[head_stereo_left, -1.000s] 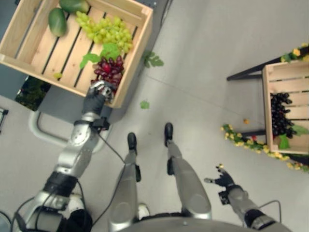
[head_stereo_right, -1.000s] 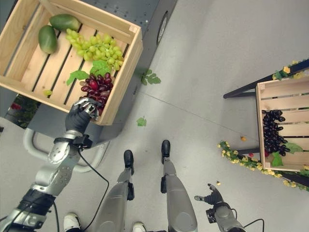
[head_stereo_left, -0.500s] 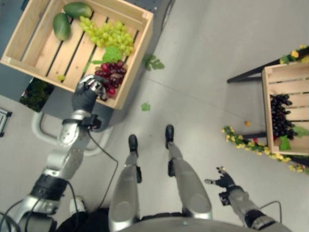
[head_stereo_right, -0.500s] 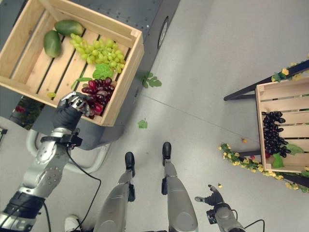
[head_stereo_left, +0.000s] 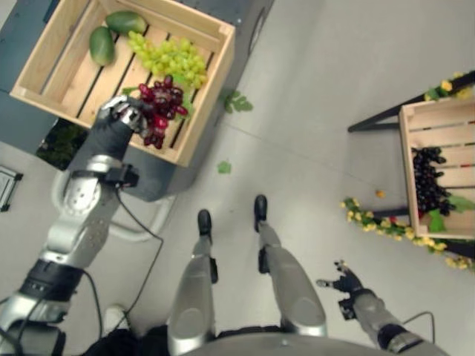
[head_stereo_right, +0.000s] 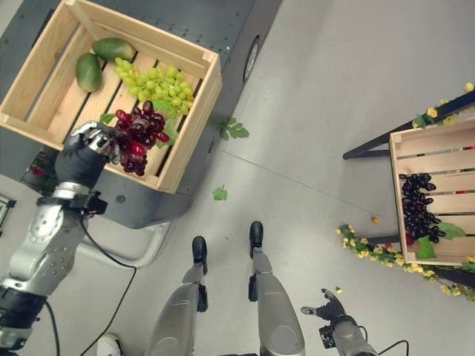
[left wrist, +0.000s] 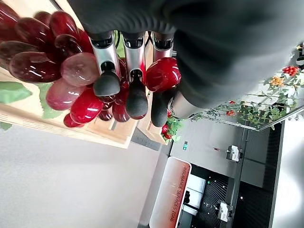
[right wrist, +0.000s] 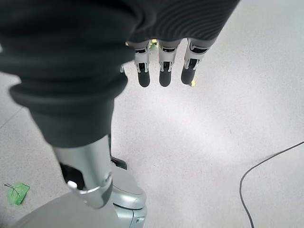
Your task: Pick up the fruits from the basket on one side to the basket on the other side
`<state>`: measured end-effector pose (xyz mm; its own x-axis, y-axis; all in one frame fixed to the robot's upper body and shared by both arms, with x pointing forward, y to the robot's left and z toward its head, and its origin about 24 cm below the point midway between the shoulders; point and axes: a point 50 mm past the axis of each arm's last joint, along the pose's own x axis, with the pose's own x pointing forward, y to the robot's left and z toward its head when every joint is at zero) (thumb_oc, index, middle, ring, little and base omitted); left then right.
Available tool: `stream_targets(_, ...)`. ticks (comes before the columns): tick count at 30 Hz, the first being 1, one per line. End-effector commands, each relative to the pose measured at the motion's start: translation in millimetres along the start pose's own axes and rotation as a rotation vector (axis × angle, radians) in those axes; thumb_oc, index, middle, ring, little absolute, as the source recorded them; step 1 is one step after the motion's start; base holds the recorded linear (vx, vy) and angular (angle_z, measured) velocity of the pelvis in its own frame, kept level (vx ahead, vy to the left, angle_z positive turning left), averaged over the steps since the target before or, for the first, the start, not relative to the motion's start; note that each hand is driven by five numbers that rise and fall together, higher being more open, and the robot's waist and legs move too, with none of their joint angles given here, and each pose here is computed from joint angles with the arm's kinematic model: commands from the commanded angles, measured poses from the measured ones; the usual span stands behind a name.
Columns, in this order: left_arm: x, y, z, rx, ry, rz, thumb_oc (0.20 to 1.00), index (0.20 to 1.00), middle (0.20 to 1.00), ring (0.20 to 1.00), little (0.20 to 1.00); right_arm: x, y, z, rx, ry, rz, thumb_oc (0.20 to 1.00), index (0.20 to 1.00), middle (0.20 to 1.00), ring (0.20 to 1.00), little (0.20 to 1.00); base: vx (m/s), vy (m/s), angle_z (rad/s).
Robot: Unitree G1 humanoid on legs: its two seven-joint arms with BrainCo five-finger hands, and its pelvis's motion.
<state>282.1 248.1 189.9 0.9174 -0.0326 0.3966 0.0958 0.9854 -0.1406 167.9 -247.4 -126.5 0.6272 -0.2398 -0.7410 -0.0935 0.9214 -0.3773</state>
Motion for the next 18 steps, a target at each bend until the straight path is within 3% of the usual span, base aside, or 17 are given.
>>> stream_targets(1,11.7,-14.4,56.1,0.01,-0.275,-0.106,0.2,0.2,0.2,0.2,0.2,-4.3,-11.2,-19.2,-0.049,0.061,-0.018,1.0,1.0,1.0,1.0,1.0,0.0,0.0,0.0)
stream_targets(11,13.4,-13.0,61.3,0.046,-0.268,-0.132,0.2,0.2,0.2,0.2,0.2,-3.0,-9.1,-13.3,-0.051,0.039,-0.01,1.0,1.0,1.0,1.0,1.0,0.01,-0.001,0.01)
stream_targets(18,7.1,-8.7,60.8,0.076,-0.199,-0.184,0.2,0.2,0.2,0.2,0.2,-4.3,0.2,51.7,-0.02,-0.261,0.073,1.0,1.0,1.0,1.0,1.0,0.0,-0.001,0.0)
